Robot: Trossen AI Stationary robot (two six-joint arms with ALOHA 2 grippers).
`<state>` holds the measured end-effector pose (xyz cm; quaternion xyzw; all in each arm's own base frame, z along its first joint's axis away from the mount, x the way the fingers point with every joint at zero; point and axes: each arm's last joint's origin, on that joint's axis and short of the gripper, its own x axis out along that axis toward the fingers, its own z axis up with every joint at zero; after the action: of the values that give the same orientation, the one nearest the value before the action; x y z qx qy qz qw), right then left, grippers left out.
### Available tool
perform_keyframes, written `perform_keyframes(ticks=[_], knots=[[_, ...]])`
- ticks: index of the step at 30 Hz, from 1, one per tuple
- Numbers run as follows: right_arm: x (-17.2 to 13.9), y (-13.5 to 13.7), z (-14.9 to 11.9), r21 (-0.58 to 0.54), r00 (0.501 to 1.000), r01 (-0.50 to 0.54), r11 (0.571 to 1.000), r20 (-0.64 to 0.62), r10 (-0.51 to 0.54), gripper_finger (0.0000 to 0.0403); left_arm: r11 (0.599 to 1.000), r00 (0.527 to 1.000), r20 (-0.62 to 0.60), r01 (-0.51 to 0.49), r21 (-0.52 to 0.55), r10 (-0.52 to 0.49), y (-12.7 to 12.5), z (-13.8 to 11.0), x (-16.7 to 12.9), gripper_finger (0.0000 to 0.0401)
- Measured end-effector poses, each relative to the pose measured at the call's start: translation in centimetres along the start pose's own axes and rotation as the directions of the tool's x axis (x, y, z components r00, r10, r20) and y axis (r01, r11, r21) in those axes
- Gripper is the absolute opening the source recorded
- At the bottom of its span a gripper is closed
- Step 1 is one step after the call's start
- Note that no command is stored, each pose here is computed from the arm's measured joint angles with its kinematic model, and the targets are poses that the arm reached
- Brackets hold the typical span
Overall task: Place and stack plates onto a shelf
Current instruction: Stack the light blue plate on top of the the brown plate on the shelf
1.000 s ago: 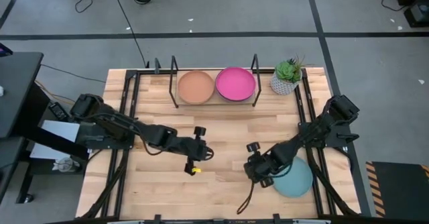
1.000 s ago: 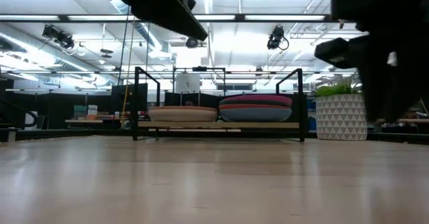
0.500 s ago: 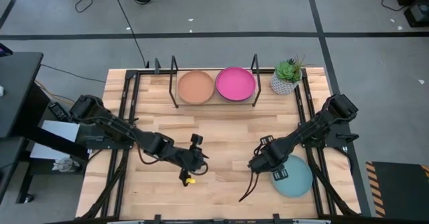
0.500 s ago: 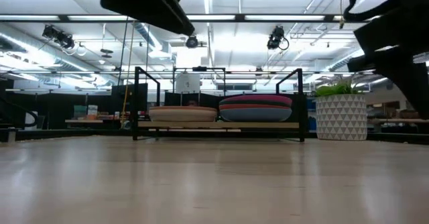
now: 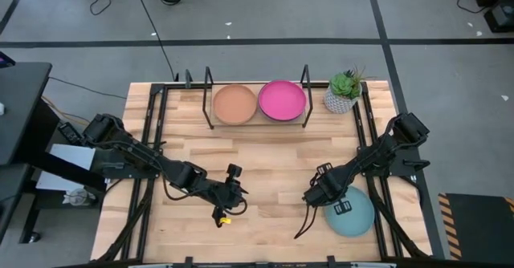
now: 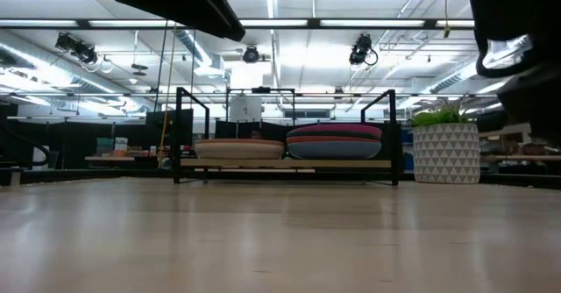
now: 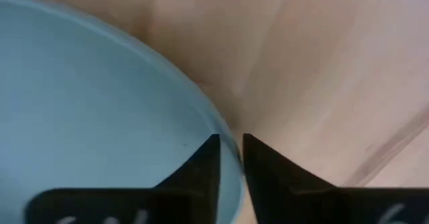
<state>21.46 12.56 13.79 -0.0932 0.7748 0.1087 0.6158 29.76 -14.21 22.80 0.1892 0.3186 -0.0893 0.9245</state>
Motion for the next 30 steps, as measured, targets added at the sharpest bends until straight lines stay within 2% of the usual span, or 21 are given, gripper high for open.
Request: perform_keyframes(ticks=[5,10,15,18,22,26,30], knots=[[0.0,-0.8,0.2,0.02,1.0,-0.017,1.0,0.011,0.017,0.0016,1.0,1.0,0.017,0.009,0.024,-0.01,-0.3,0.2,-0.1,0.0119],[-0.8,-2.2,1.1,0.065,0.997,-0.052,0.997,0.054,0.049,0.0019,0.987,1.0,0.014,0.022,0.158,-0.024,-0.9,0.1,0.1,0.0119],[-1.9,-4.2,2.5,0.109,0.971,-0.2,0.974,0.155,0.182,0.0014,0.964,1.0,-0.005,-0.007,0.268,0.008,-1.8,-0.3,1.4,0.0127],[-2.5,-5.9,3.3,0.162,0.937,-0.3,0.94,0.233,0.259,0.0015,0.939,0.998,-0.035,-0.041,0.341,0.056,-2.6,-0.9,2.5,0.0144],[-3.1,-7.5,3.9,0.176,0.887,-0.405,0.897,0.315,0.339,0.0017,0.908,0.99,-0.076,-0.08,0.411,0.122,-3.4,-1.8,3.7,0.0168],[-3.3,-9.3,4.3,0.284,0.858,-0.454,0.844,0.394,0.329,0.0018,0.881,0.978,-0.059,-0.155,0.446,0.202,-3.9,-2.0,4.8,0.0176],[-3.5,-10.7,4.5,0.384,0.838,-0.495,0.779,0.447,0.312,0.002,0.848,0.975,-0.021,-0.183,0.498,0.223,-4.3,-2.1,5.9,0.0176]])
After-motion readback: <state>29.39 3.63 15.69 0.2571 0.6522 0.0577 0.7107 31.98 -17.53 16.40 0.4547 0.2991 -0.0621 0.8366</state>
